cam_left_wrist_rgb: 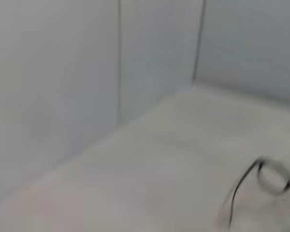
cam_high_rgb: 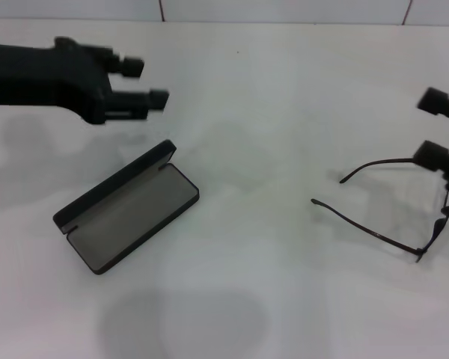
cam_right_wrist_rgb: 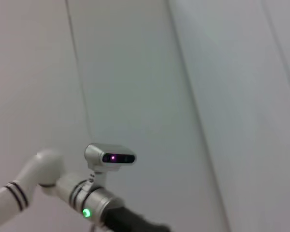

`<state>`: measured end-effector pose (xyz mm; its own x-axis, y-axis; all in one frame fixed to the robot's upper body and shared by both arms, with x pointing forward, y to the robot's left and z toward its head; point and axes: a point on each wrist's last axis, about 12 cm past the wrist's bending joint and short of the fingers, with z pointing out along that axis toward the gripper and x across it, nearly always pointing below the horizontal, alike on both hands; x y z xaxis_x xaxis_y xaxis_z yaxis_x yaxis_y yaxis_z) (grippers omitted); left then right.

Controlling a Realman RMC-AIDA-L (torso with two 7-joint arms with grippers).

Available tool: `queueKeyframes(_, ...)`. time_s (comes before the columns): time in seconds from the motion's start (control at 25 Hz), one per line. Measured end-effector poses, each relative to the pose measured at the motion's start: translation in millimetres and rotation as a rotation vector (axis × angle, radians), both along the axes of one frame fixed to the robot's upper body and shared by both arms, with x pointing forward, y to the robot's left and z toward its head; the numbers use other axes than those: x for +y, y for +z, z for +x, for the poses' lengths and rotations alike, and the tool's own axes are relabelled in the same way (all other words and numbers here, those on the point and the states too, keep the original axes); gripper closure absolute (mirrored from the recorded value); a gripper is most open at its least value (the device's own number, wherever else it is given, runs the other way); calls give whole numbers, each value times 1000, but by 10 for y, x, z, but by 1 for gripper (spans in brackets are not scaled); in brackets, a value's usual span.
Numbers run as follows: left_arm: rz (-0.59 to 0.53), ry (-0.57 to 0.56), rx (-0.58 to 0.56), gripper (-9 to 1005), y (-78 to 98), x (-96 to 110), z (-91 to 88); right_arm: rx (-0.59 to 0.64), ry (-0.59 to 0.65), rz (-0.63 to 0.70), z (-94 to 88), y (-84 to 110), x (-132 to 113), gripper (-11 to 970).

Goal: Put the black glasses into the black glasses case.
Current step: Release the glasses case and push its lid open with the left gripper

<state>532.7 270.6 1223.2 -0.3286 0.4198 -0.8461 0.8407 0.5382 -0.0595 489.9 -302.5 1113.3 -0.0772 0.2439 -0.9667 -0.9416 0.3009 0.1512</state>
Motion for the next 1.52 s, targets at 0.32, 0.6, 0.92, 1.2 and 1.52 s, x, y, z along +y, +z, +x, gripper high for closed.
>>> queueKeyframes(0.32,366,159,157,388,-91,-480,-160,15,-75,2,-103,-44,-186,109)
queueKeyframes(0.6,555,222,142,439,-351,-689,-119,2,-78,-16,-83,-46,-184,109)
queueKeyframes(0.92,615,233,188,469,-584,-710,15,-11,-91,-21,-98,-58,-197,110)
queueKeyframes(1.2,635,272,226,523,-663,-728,105,-2,-118,-26,-79,-80,-203,110)
queueKeyframes(1.52,663,240,234,607,-681,-776,68,-3,-163,-3,-102,-127,-232,110)
